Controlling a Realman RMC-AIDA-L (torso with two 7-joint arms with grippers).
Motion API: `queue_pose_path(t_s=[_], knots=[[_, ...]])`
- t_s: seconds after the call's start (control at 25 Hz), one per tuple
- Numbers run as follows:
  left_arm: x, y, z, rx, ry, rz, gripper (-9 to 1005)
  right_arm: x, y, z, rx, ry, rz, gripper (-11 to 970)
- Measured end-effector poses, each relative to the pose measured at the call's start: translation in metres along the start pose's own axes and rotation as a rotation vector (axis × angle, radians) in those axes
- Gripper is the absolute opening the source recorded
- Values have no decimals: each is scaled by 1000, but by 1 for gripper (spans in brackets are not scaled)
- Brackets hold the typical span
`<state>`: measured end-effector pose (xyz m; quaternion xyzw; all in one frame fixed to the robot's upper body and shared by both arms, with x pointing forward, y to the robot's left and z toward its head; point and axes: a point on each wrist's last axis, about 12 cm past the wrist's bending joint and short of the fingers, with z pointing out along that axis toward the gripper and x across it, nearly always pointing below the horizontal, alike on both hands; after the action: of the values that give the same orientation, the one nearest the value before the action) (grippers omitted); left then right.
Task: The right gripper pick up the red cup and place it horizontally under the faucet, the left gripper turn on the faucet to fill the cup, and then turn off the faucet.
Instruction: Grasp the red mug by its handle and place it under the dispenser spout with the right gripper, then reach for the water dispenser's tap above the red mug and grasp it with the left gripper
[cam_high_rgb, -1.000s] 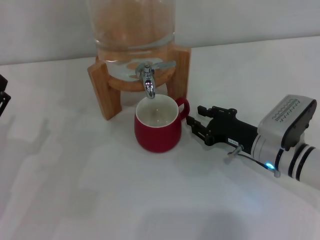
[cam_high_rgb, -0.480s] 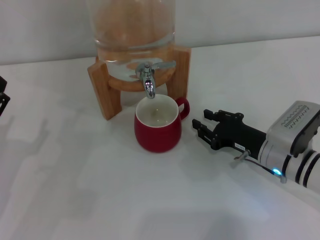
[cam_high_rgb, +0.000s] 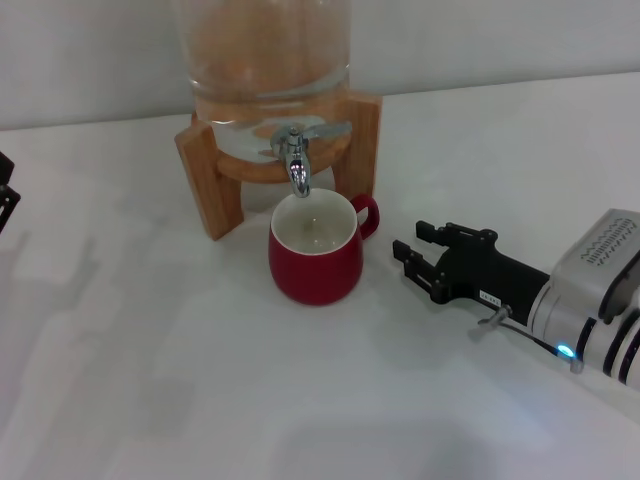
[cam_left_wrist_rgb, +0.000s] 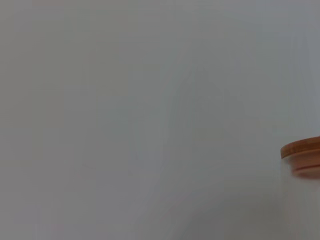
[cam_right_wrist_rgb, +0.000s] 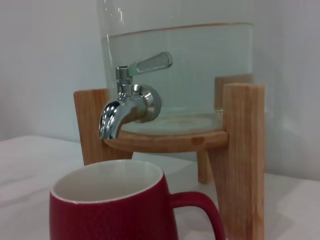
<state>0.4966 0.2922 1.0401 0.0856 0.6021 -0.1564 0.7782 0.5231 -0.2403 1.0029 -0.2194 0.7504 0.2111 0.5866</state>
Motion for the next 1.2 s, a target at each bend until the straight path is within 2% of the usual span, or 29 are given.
queue_pose_path(t_s=[0.6,0.96,1.2], knots=[[1,-1,-1,-1,3,-2,880,-9,-10,-2,14,-48,-6,397],[0,1,1,-7,0,2,880,-20,-25,-5,59,-99,-4,398],[-1,2,4,-11,-5,2,880,-27,-41,-11,138,-145,5,399]])
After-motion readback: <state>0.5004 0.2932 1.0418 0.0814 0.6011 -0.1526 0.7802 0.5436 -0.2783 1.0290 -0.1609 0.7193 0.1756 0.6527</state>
